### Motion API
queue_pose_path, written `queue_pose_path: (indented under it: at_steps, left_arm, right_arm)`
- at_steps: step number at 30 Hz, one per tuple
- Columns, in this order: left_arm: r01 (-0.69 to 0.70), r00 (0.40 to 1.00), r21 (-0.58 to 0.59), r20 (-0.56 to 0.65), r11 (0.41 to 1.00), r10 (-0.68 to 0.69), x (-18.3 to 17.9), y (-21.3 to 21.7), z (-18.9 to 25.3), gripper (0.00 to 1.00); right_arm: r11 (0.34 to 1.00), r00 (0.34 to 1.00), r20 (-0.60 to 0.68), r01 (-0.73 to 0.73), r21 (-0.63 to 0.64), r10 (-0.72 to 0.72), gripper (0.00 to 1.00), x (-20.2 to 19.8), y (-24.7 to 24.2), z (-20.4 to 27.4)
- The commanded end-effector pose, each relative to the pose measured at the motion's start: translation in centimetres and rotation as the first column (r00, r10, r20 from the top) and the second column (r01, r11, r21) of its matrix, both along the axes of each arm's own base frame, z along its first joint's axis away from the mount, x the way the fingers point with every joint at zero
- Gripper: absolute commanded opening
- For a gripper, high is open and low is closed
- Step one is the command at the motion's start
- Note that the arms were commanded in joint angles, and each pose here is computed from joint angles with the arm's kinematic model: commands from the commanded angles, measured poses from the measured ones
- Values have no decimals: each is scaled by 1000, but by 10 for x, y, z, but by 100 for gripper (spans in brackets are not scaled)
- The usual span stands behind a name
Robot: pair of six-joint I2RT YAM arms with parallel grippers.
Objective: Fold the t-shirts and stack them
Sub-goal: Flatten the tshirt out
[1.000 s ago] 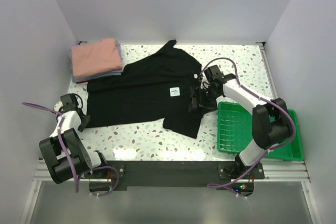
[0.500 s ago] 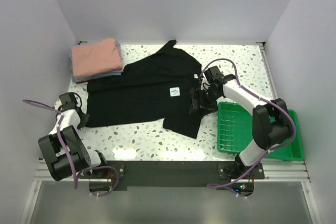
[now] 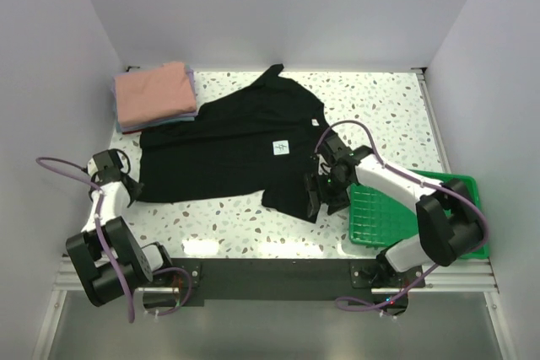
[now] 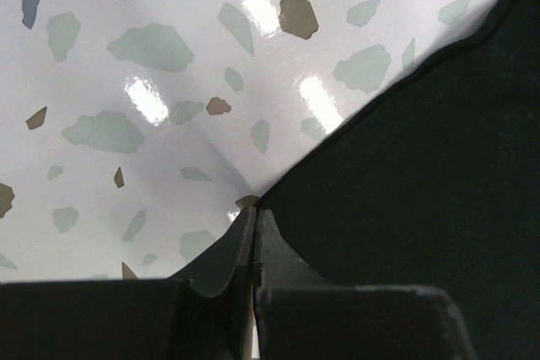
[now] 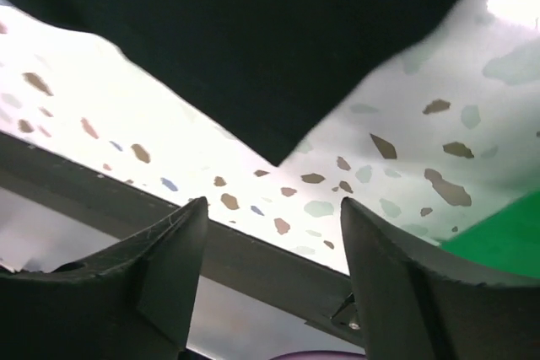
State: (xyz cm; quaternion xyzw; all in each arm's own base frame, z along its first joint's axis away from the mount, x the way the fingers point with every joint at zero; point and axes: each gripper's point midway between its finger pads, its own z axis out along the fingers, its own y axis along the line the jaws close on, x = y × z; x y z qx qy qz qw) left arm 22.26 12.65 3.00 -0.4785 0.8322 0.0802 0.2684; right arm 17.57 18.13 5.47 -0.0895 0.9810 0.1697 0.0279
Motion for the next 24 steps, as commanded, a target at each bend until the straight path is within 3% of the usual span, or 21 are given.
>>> queue_pose_path:
  at_steps: [1,16,24]
  left_arm:
    - [-15,998,17,65,1000,14,3,1,7,0]
    - [13,996,47,82,999,-16,8,0,17,0]
    - [54,994,71,89,996,-61,15,-7,32,0]
  right_arm:
    - [997,997,18,72,-32,-71,66,-4,-6,-10]
    - [989,987,82,143,-46,-139,49,-4,4,-42]
    - [989,987,80,144,-43,-140,31,-3,9,-49]
